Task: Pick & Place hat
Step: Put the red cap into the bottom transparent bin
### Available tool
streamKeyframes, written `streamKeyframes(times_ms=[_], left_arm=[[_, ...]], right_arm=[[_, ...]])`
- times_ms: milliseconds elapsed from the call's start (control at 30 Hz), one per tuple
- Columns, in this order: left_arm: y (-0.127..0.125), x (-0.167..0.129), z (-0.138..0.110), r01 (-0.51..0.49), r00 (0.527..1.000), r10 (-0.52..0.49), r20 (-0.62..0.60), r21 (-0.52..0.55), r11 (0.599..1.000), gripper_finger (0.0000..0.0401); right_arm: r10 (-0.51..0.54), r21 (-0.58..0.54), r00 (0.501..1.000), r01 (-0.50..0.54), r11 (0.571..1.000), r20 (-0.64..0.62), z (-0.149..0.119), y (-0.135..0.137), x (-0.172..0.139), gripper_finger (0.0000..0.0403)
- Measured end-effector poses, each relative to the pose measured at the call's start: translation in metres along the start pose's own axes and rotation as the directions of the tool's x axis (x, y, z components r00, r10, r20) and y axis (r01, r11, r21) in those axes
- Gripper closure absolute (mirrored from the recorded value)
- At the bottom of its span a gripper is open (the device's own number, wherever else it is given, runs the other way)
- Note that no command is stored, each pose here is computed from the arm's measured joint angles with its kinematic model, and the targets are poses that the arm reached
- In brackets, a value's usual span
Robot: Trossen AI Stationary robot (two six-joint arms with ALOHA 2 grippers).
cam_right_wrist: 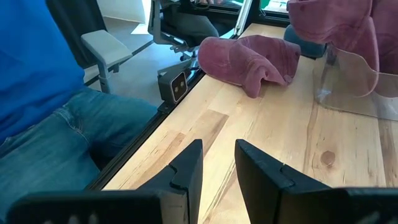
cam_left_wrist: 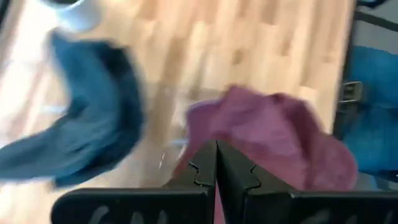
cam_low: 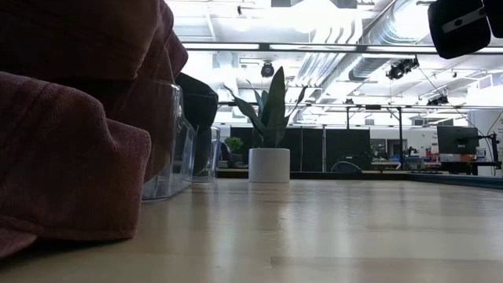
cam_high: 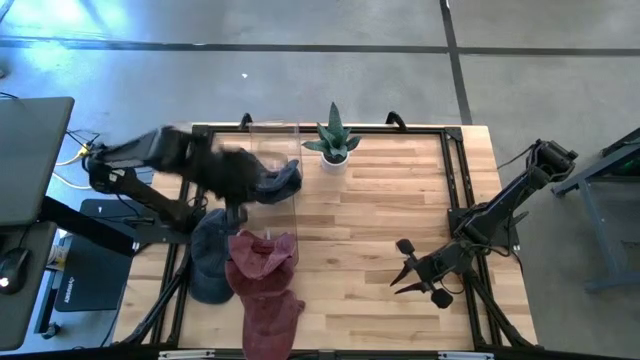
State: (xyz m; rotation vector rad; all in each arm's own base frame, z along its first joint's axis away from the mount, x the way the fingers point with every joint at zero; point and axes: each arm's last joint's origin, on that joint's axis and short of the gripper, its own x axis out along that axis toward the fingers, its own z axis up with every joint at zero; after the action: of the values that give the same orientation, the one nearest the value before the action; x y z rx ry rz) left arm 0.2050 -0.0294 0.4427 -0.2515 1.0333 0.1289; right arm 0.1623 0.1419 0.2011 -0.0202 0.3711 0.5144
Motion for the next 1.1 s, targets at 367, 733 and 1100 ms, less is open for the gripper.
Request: streamKeyframes(times_ms=[367, 733, 1100], left_arm=[[-0.156, 0.069, -0.040, 0.128, 0.992, -0.126, -0.021, 0.173, 0.977, 0.0401], [-0.255, 0.145, -0.121, 0.096, 0.924, -0.175, -0.341, -0.236, 0.967, 0.0401], [-0.293, 0.162, -0.206, -0.055, 0.980, -0.020, -0.200, -0.362, 0.931, 0.0401]], right_arm=[[-0.015, -0.027, 0.999, 0.016, 1.000, 0.049, 0.005, 0.000, 0.000, 0.0313], [-0.082, 0.068, 0.991, 0.076, 0.995, 0.103, 0.015, -0.006, 0.055, 0.0311], [-0.123, 0.134, 0.991, 0.129, 0.982, -0.053, 0.039, 0.001, 0.168, 0.0240]])
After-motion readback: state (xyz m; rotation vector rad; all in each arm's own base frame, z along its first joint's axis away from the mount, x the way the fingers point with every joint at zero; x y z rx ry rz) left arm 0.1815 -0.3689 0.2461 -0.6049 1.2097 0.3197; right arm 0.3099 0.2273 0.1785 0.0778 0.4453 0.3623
